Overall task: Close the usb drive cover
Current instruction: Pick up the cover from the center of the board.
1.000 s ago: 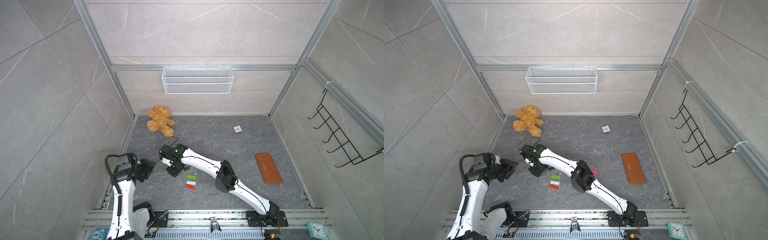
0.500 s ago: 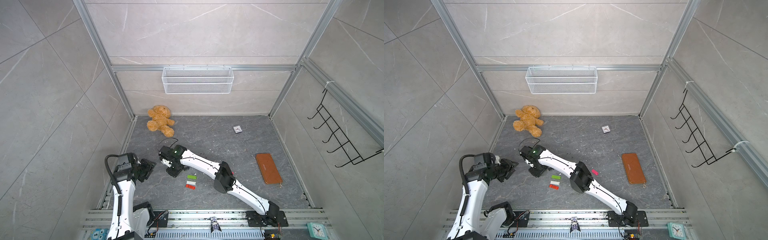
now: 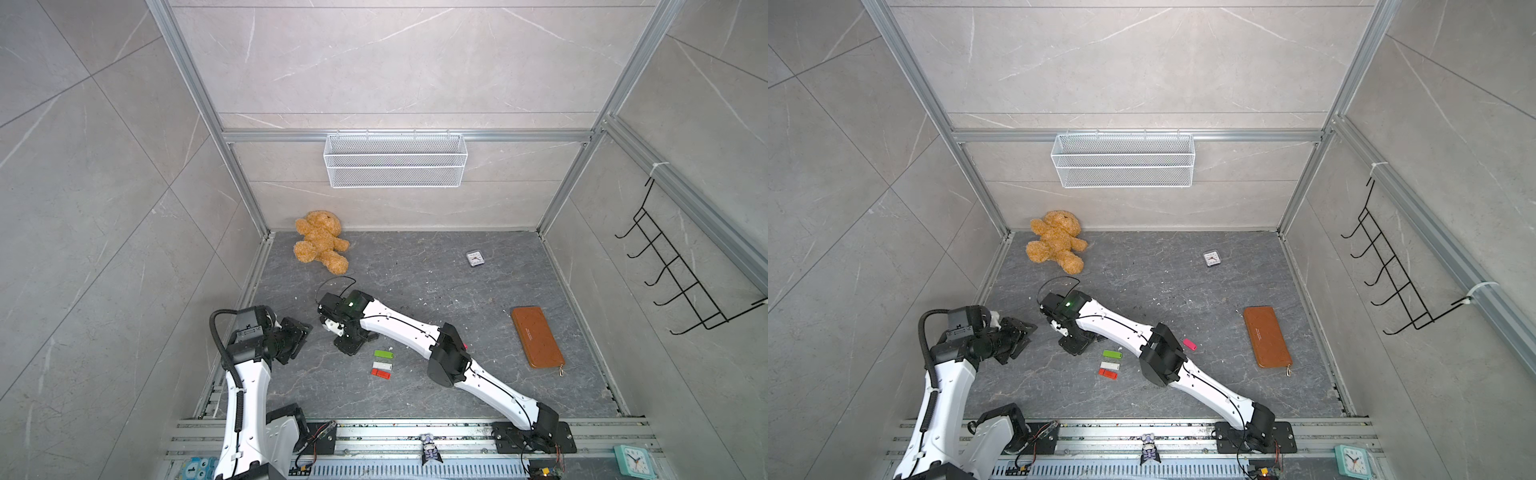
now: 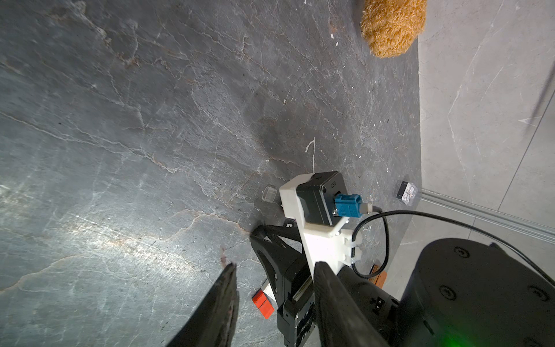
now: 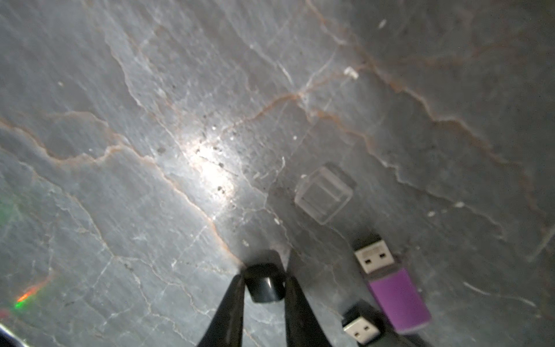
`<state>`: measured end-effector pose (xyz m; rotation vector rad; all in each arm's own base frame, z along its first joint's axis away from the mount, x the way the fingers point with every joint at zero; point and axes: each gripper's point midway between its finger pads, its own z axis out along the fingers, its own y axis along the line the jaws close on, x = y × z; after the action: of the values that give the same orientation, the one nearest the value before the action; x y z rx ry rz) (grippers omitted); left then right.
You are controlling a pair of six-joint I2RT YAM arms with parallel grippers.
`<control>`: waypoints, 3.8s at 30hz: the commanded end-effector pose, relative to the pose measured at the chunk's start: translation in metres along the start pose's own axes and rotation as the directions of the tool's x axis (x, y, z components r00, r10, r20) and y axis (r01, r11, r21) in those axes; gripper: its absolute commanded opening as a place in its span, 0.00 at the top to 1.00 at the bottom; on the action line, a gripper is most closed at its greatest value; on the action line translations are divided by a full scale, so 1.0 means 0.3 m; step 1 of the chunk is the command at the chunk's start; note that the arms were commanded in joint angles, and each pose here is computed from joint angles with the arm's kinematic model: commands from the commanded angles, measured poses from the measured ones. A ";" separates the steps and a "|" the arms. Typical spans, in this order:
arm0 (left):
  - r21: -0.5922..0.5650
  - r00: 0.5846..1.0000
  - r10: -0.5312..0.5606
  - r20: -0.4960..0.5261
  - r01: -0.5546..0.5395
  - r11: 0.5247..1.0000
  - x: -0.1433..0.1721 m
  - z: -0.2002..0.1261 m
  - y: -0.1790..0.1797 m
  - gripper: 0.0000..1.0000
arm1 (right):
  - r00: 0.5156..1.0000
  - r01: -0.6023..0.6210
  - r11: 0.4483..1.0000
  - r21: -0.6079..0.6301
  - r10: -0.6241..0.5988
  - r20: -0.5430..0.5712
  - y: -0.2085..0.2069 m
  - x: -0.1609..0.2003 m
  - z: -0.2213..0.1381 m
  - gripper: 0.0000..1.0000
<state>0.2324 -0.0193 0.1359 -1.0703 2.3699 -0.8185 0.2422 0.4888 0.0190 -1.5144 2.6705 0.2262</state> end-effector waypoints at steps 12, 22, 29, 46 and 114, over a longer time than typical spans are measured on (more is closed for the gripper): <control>0.056 0.999 -0.021 -0.049 0.023 0.998 0.036 0.030 0.001 0.54 | 0.973 0.213 0.972 -0.098 -0.220 -0.066 0.030 0.084 0.053 0.79; 0.085 0.994 -0.067 -0.085 0.074 0.994 0.065 0.060 0.014 0.54 | 0.954 0.290 0.947 -0.136 -0.298 -0.043 0.007 0.098 0.029 0.80; 0.091 0.992 -0.083 -0.097 0.092 0.992 0.073 0.075 0.022 0.54 | 0.940 0.332 0.934 -0.132 -0.339 -0.031 -0.018 0.116 0.005 0.80; 0.076 0.977 -0.158 -0.144 0.171 0.982 0.118 0.149 0.084 0.54 | 0.910 0.408 0.909 -0.084 -0.412 -0.038 -0.106 0.171 -0.004 0.78; 0.054 0.963 -0.186 -0.196 0.200 0.978 0.161 0.246 0.151 0.55 | 0.871 0.487 0.873 0.001 -0.486 0.069 -0.082 0.212 0.073 0.73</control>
<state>0.2163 -0.0530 0.0433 -1.2794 2.4073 -1.0601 0.2420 0.4395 0.0166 -2.0400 2.0798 0.2592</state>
